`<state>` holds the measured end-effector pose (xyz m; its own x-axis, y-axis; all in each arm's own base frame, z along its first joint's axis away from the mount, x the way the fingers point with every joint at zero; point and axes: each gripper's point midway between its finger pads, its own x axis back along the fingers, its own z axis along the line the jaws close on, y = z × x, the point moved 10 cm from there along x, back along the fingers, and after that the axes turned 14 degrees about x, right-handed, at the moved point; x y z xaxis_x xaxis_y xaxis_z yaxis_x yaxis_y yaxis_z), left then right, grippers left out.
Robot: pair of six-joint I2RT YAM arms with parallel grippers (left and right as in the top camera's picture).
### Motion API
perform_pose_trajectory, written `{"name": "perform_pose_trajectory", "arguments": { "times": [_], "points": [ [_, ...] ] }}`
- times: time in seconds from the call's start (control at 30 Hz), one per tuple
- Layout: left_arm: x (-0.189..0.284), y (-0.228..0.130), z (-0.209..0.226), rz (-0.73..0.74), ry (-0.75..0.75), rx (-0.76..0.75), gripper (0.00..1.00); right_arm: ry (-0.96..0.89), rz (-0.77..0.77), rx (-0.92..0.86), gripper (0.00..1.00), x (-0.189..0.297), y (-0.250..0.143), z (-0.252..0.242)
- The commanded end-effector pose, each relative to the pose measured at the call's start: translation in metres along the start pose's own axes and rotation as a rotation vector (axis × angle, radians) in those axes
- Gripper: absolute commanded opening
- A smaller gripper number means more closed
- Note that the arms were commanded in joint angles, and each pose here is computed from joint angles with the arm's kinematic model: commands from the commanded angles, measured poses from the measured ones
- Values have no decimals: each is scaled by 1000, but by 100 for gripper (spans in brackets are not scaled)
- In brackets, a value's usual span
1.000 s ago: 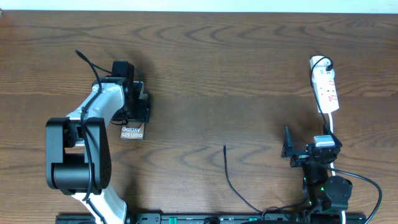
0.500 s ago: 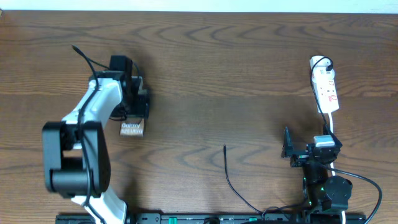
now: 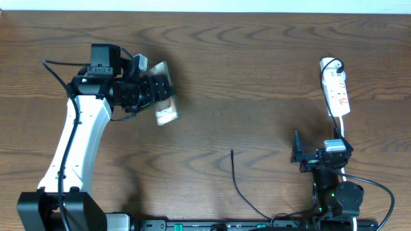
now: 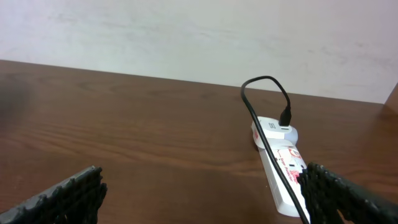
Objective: Plug charger to phone and switch on socket
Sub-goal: 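Lift the phone with the left gripper and rotate it upright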
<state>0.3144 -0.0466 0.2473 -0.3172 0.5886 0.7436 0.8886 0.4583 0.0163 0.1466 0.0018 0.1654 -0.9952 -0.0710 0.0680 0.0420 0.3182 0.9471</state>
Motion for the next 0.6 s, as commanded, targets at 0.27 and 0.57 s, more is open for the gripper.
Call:
{"name": "perform_pose_trajectory", "arguments": {
  "times": [0.27,0.57],
  "points": [
    [17,-20,-35,413,-316,653,7,3,-1,-11,99,0,0,1],
    [19,-21,-39,475,-342,717,8,3,-1,-11,99,0,0,1]
  ]
}}
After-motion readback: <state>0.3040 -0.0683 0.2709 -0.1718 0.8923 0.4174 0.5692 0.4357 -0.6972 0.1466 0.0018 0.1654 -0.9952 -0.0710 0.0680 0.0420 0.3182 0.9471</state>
